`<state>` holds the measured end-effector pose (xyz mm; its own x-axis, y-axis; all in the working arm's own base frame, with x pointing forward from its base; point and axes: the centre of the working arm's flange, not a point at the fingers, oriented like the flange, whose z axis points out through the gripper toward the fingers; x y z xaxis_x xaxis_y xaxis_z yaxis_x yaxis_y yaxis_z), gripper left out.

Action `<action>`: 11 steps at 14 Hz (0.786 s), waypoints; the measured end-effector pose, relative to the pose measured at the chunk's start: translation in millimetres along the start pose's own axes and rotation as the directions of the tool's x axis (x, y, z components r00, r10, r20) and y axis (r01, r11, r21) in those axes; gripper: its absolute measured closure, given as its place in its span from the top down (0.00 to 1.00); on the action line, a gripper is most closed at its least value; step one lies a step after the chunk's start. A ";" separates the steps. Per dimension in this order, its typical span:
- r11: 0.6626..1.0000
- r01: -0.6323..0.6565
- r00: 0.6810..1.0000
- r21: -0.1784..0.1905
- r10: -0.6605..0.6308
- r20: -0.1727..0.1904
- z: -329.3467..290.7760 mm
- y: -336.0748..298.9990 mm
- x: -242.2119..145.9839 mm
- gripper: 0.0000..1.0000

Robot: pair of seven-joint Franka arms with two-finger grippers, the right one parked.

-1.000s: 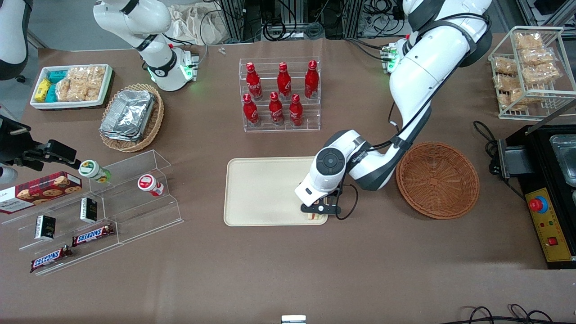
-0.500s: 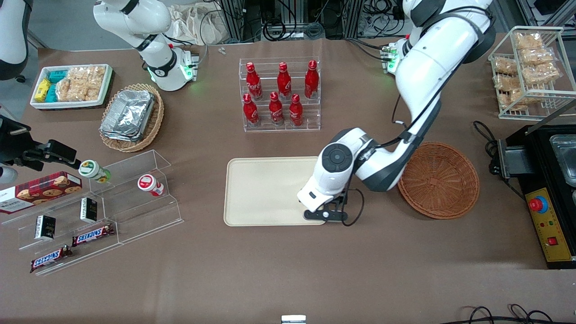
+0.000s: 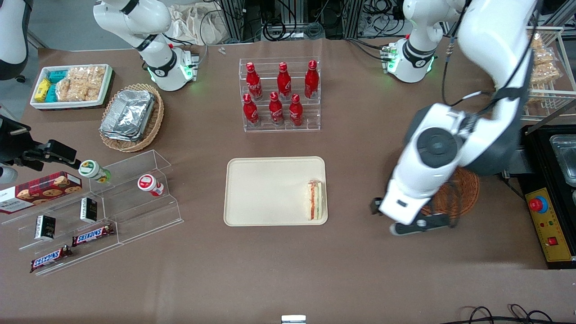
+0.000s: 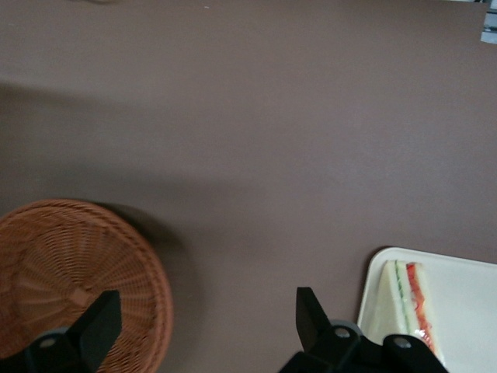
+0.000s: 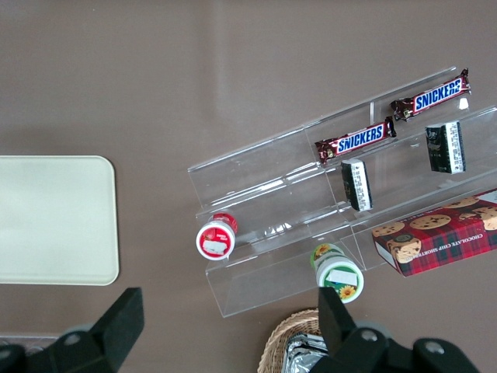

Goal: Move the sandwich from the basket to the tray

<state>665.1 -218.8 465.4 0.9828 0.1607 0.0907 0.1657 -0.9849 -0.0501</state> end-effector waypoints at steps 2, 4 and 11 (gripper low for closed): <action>1.000 0.002 1.000 -0.023 -0.002 0.020 -23.7 -38.4 7.6 1.00; 0.998 -0.031 0.999 -0.060 0.033 0.028 -39.7 -84.0 14.8 1.00; 0.978 -0.206 0.978 -0.015 0.207 0.024 -38.9 -178.9 -37.9 1.00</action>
<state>595.0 -51.2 509.6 0.9975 -0.0450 0.0550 -0.0421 -0.9977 -0.0526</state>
